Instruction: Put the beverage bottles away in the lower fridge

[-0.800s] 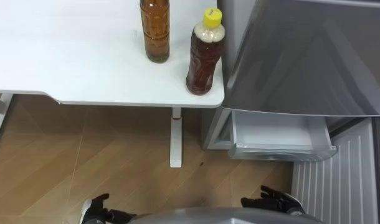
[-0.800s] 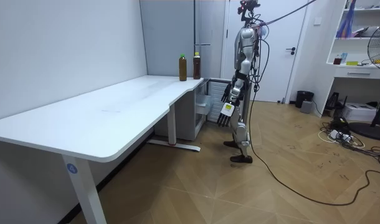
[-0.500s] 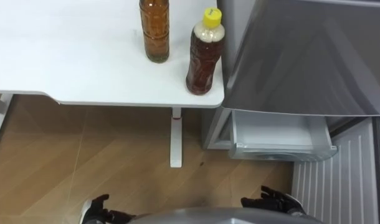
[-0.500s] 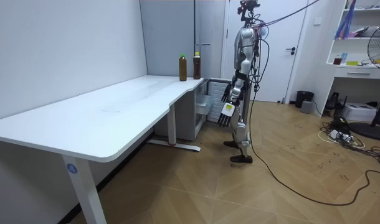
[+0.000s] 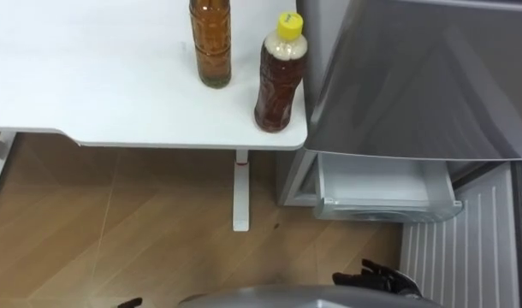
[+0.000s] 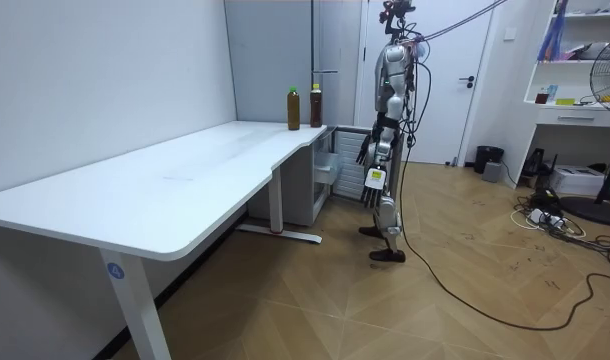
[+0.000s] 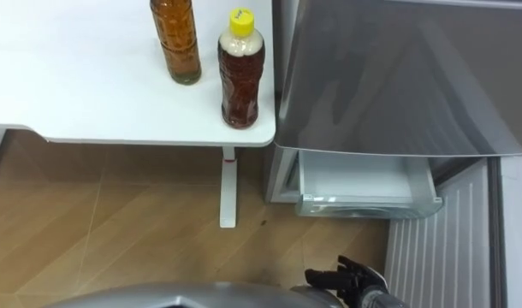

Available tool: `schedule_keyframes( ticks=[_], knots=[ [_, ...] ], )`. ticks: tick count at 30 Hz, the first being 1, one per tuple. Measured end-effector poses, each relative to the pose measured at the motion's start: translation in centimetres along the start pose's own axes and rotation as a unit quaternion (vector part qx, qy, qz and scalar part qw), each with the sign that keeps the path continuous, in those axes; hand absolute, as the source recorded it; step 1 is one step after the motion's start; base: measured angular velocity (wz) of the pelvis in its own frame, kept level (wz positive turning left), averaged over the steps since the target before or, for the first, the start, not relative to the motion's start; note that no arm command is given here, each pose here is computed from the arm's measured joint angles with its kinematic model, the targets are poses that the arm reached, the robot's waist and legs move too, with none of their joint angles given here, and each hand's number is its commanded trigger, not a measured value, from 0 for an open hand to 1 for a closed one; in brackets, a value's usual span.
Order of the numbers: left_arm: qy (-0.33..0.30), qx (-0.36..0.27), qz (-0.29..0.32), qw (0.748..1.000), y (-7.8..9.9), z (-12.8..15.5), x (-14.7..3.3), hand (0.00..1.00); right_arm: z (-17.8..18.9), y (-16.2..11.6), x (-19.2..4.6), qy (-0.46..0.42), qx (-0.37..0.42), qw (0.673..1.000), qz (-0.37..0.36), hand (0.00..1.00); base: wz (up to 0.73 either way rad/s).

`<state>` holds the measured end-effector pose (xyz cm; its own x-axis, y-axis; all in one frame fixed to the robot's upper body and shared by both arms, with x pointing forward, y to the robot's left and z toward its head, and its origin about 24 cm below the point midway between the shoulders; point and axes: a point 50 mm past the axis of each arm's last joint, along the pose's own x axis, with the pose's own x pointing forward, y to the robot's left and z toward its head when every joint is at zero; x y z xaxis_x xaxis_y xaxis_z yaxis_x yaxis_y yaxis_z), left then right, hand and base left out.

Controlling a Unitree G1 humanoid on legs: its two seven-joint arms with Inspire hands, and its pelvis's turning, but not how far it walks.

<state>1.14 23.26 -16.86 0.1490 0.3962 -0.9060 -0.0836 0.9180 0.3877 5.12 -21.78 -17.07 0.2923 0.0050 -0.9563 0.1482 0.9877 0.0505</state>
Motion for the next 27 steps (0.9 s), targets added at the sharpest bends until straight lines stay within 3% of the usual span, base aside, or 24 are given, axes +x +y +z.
schedule_keyframes(
  ticks=[8,15,19,27],
  knots=[
    [0.002,-0.055,0.006,0.998,0.3,0.6,0.2,0.0,0.0,0.0,0.0,0.0,0.0,1.0,-0.003,0.0,0.0],
    [0.009,-0.186,0.049,0.981,0.9,1.7,0.3,0.0,-0.2,-0.2,0.0,0.0,0.009,1.0,-0.014,0.0,0.01],
    [0.004,-0.288,0.106,0.952,2.5,2.4,0.2,0.0,-0.4,-0.5,-0.1,0.0,0.022,0.999,-0.029,0.0,0.06],
    [-0.068,-0.372,0.213,0.901,5.2,5.1,-0.6,0.0,-0.4,-0.8,-0.3,-0.014,0.021,0.999,-0.041,0.0,0.0]
  ],
)
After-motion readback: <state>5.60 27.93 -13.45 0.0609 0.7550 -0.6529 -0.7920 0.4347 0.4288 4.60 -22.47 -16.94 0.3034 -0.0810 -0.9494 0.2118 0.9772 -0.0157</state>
